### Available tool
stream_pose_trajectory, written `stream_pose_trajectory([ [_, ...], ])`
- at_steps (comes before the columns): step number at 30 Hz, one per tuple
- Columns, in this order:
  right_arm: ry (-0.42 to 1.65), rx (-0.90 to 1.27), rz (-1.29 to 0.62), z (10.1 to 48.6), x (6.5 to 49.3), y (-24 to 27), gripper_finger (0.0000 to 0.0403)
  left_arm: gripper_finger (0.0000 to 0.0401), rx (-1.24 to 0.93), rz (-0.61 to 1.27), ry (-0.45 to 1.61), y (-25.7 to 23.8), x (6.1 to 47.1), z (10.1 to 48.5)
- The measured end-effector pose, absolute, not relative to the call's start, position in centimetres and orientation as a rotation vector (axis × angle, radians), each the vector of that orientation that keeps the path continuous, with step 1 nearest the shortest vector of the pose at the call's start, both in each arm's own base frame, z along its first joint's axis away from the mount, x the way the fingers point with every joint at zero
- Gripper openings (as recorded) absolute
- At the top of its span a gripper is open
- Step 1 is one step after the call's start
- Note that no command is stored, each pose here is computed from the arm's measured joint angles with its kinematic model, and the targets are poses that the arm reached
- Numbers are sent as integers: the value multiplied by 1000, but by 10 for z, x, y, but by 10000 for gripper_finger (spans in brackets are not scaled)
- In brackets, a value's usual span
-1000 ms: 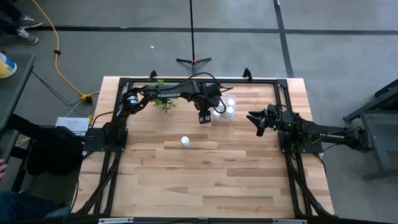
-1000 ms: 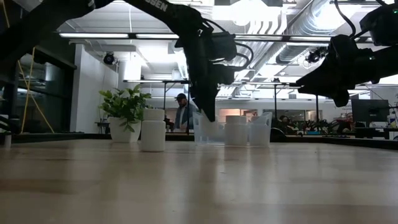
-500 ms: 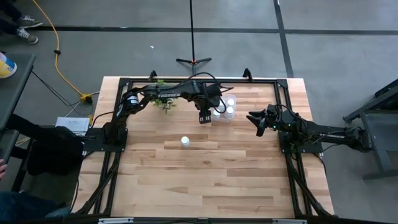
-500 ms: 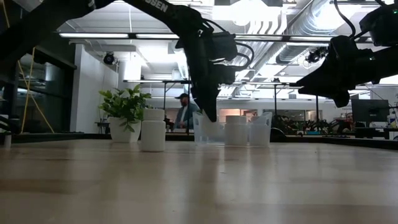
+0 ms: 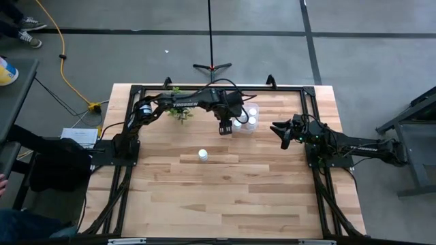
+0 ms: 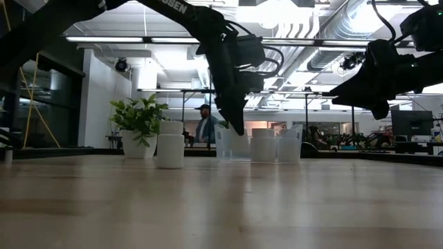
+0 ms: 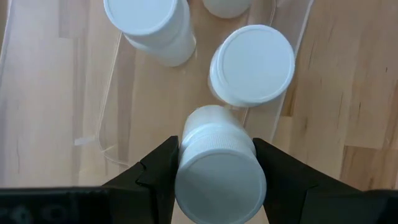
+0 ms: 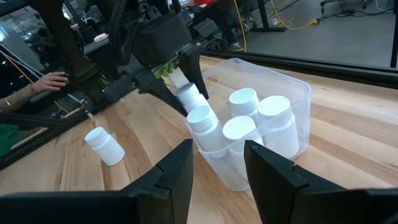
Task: Pick and place pill bottles into a basket
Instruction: Put the white pill bottle into the transparent container
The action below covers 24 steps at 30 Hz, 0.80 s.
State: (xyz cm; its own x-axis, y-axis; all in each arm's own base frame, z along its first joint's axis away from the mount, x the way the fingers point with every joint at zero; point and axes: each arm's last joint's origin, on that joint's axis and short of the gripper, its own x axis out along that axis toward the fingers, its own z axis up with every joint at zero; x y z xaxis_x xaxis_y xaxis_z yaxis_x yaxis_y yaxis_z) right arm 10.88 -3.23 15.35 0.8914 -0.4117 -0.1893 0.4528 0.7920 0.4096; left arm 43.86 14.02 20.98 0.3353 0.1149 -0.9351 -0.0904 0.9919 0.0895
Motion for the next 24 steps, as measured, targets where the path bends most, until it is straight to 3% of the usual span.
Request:
stream_pose_trajectory([
  [10, 92, 465, -466, 154, 109, -32, 134, 219, 22, 131, 1244, 139, 437, 206],
  [24, 91, 468, -466, 154, 109, -32, 134, 340, 56, 173, 1255, 141, 436, 206],
])
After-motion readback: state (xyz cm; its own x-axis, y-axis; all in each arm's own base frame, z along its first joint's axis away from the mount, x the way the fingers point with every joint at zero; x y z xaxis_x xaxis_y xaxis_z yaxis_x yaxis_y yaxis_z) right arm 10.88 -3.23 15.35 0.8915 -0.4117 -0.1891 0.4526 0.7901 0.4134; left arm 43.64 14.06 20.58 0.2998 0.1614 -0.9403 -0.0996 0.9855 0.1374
